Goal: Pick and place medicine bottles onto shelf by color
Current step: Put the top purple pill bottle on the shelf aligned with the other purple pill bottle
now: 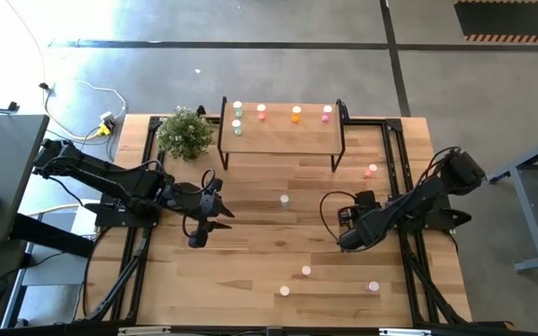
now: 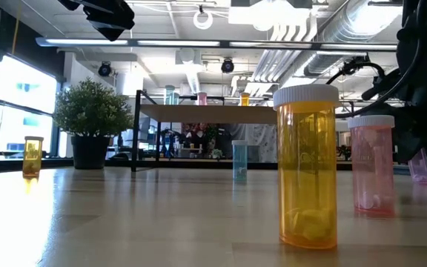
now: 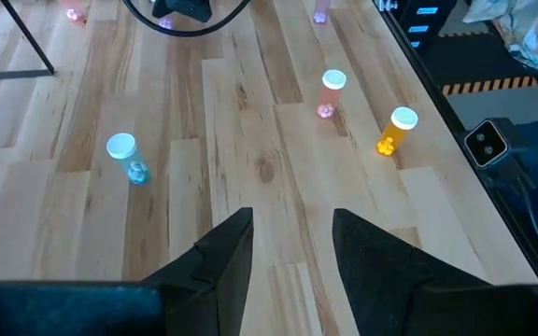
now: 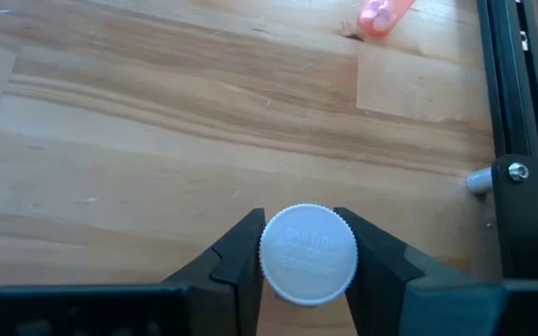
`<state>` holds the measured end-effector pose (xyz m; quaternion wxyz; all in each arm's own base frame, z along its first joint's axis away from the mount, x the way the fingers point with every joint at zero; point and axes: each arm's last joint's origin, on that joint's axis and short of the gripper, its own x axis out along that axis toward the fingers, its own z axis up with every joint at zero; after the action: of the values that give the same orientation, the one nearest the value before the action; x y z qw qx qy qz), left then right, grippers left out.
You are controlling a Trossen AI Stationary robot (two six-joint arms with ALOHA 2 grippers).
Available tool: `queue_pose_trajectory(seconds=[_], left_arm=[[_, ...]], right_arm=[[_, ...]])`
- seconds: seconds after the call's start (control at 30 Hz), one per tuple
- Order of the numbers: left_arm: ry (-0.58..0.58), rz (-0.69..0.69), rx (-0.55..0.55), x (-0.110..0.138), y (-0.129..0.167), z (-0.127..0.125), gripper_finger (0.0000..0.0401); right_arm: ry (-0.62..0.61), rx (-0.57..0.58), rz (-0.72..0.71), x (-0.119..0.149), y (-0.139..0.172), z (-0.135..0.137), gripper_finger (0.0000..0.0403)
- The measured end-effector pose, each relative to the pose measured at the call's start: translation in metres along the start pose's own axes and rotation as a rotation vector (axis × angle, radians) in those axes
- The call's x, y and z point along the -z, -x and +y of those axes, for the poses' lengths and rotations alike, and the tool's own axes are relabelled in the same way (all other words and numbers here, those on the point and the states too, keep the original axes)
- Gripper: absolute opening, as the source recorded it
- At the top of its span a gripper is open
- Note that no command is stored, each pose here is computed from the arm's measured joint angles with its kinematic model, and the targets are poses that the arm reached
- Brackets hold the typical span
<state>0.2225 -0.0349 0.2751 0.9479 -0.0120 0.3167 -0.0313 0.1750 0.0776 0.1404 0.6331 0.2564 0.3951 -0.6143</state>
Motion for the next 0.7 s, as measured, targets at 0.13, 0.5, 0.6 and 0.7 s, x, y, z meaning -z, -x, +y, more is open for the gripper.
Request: queue_pose_trajectory(seconds=[0.13,0.5,0.6,0.7], left_arm=[[0.000,0.000,0.000,0.000,0.000,0.000,0.0140],[-0.002,-0.050,-0.084,-0.005,0.000,0.009,0.0140],[0.011,-0.063,-0.110,-0.007,0.000,0.016,0.0140],[0.004,-0.061,-0.138,-0.007,0.000,0.023,0.0140]], right_arm=[[0.010,-0.045,0.015,-0.004,0.008,0.001,0.0113],[0.072,-0.254,-0.008,-0.034,0.045,0.007,0.0112],[0.098,-0.297,-0.032,-0.048,0.055,0.009,0.0112],[0.129,-0.334,-0.068,-0.066,0.064,0.011,0.0112]])
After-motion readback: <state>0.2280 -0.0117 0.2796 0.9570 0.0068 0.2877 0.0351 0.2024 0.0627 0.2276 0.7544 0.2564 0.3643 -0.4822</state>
